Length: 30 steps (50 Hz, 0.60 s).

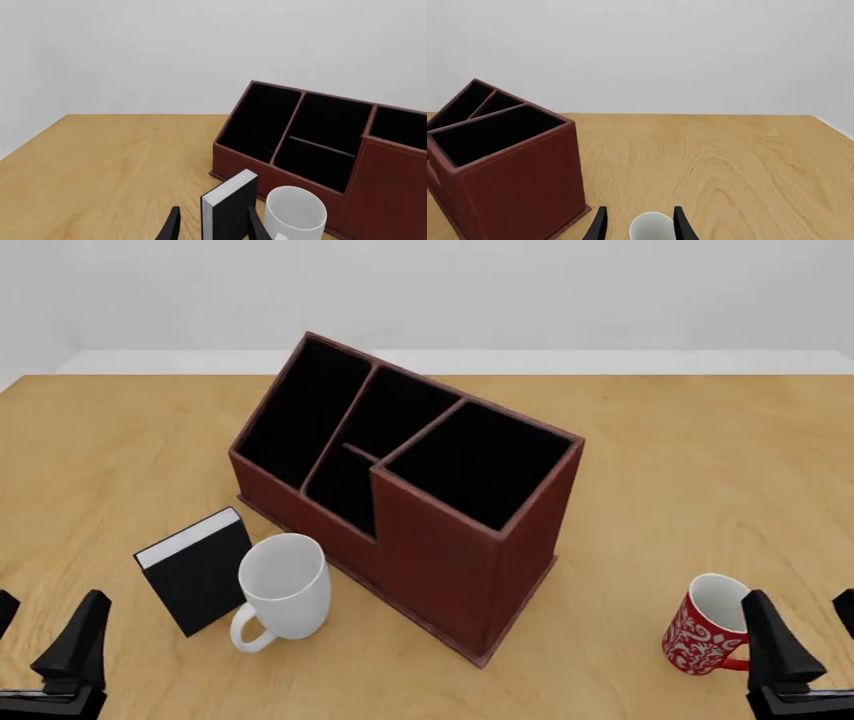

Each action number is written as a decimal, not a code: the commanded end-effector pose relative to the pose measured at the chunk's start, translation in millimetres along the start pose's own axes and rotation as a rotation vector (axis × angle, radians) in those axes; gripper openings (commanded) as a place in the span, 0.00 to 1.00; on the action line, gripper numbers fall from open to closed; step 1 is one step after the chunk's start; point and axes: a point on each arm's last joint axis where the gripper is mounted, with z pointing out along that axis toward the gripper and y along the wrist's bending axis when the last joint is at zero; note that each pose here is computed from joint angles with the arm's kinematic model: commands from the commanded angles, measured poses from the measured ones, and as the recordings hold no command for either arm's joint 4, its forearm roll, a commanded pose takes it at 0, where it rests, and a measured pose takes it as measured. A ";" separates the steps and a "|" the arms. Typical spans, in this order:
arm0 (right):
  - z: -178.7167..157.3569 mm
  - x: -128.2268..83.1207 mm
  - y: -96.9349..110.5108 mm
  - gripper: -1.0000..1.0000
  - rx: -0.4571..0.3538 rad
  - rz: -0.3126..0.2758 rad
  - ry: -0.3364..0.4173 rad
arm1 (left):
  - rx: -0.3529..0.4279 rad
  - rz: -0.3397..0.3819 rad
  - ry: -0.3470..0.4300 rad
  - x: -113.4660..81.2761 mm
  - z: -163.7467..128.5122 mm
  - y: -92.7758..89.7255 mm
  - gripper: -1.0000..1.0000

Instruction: Pick up the red mug and place it to the right of the caddy.

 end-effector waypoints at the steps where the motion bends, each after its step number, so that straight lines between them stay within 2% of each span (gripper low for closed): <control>1: -0.2 -7.0 0.8 1.00 -0.015 -0.003 -0.004 | 0.000 0.000 0.001 -0.7 0.3 0.0 1.00; 2: -0.8 -7.7 0.7 1.00 -0.014 -0.020 -0.003 | 0.000 0.000 0.001 -0.7 0.3 0.0 1.00; 11: 3.1 -20.2 0.1 1.00 -0.003 -0.001 0.019 | 0.000 0.000 0.001 -0.7 0.3 0.0 1.00; 14: 2.7 -34.0 -0.8 1.00 0.009 -0.034 0.024 | 0.000 0.000 0.001 -0.7 0.3 0.0 1.00; 16: -0.5 -48.2 -0.8 1.00 0.009 -0.024 0.019 | 0.000 0.000 0.001 -0.7 0.3 0.0 1.00; 17: -1.3 -52.9 -1.2 1.00 0.016 -0.055 0.018 | 0.000 0.000 0.001 -0.7 0.3 0.0 1.00; 20: -1.5 -70.1 -2.2 1.00 0.035 -0.076 0.030 | 0.000 0.000 0.001 -0.7 0.3 0.0 1.00; 23: -1.3 -89.4 -2.5 1.00 0.039 -0.071 0.049 | 0.000 0.000 0.001 -0.7 0.3 0.0 1.00; 25: 4.2 -97.9 -3.5 1.00 0.047 -0.149 0.087 | 0.000 0.000 0.001 -0.7 0.3 0.0 1.00; 26: -0.1 -107.4 -3.1 1.00 0.045 -0.131 0.076 | 0.000 0.000 0.001 -0.7 0.3 0.0 1.00; 27: 1.4 -108.6 -3.6 1.00 0.053 -0.144 0.087 | 0.000 0.000 0.001 -0.7 0.3 0.0 1.00; 29: 6.8 -113.6 -4.6 1.00 0.060 -0.178 0.131 | 0.000 0.000 0.001 -0.7 0.3 0.0 1.00; 30: 13.7 -110.2 -5.0 1.00 0.050 -0.203 0.179 | 0.000 0.000 0.001 -0.7 0.3 0.0 1.00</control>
